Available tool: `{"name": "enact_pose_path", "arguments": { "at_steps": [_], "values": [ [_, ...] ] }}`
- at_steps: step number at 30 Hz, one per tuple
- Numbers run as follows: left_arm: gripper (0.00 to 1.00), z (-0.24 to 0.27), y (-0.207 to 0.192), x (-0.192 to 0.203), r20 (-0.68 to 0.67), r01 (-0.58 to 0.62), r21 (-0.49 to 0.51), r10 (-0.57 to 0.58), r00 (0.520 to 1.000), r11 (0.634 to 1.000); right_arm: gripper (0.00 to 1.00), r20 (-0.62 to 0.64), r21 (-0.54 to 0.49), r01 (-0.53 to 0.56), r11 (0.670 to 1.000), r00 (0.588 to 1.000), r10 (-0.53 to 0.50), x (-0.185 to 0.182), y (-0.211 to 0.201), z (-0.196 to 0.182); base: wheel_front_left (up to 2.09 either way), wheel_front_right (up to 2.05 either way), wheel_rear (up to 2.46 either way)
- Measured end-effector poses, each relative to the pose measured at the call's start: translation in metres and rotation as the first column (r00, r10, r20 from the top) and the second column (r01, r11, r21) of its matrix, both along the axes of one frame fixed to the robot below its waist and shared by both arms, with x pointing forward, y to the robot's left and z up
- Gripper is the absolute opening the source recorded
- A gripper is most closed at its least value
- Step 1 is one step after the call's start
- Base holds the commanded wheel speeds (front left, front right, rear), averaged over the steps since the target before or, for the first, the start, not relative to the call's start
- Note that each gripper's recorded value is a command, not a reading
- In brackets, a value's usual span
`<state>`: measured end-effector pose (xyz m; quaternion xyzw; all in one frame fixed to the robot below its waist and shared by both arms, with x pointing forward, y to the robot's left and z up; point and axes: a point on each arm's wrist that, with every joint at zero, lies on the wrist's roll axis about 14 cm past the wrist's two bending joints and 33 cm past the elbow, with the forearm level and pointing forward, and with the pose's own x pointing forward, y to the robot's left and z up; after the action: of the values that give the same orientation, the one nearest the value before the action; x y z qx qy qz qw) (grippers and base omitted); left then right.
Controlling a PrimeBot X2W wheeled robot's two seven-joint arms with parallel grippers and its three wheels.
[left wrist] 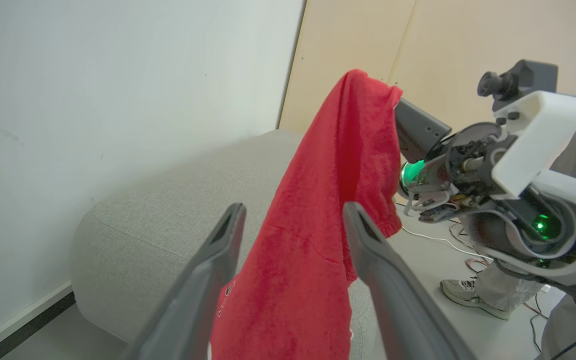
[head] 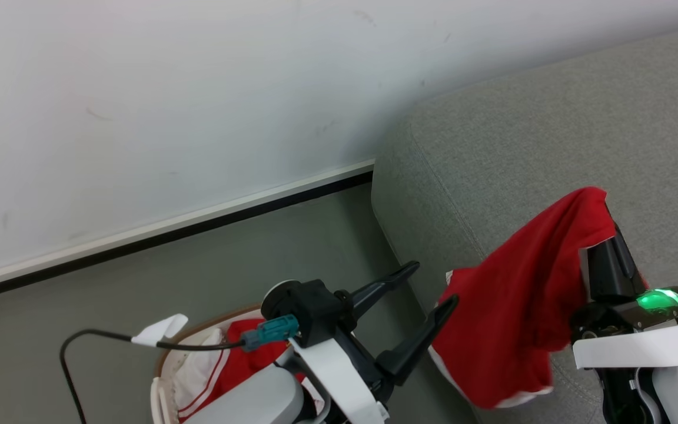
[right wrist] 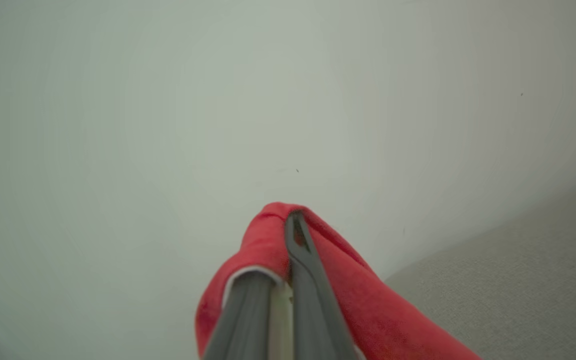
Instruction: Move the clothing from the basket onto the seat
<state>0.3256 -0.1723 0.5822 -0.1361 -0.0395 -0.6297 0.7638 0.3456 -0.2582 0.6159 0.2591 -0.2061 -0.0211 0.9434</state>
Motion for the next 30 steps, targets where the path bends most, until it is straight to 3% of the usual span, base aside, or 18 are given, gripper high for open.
{"name": "enact_pose_path", "arguments": {
  "at_steps": [7,15,19,30],
  "values": [
    [1.00,-0.009,-0.002,0.006,-0.009,0.017,0.010,-0.017,1.000,1.000,0.00,0.021,-0.033,0.015,0.999,1.000,-0.015,0.010,-0.010,0.012,0.00,0.00,0.00],
    [1.00,-0.027,0.007,0.032,-0.038,0.005,0.029,-0.004,0.999,1.000,0.00,0.139,-0.173,0.064,0.983,0.990,-0.041,0.046,-0.042,0.072,0.00,0.00,0.00],
    [1.00,-0.040,0.015,0.050,-0.055,-0.002,0.035,0.003,0.998,0.999,0.00,0.132,-0.254,0.101,0.962,0.989,-0.069,0.075,-0.064,0.090,0.00,0.00,0.00],
    [1.00,-0.098,0.040,0.098,-0.128,-0.037,0.082,0.047,0.991,0.996,0.00,0.009,-0.288,0.222,0.932,0.973,-0.229,0.164,-0.135,0.057,0.00,0.00,0.00]
  ]
}}
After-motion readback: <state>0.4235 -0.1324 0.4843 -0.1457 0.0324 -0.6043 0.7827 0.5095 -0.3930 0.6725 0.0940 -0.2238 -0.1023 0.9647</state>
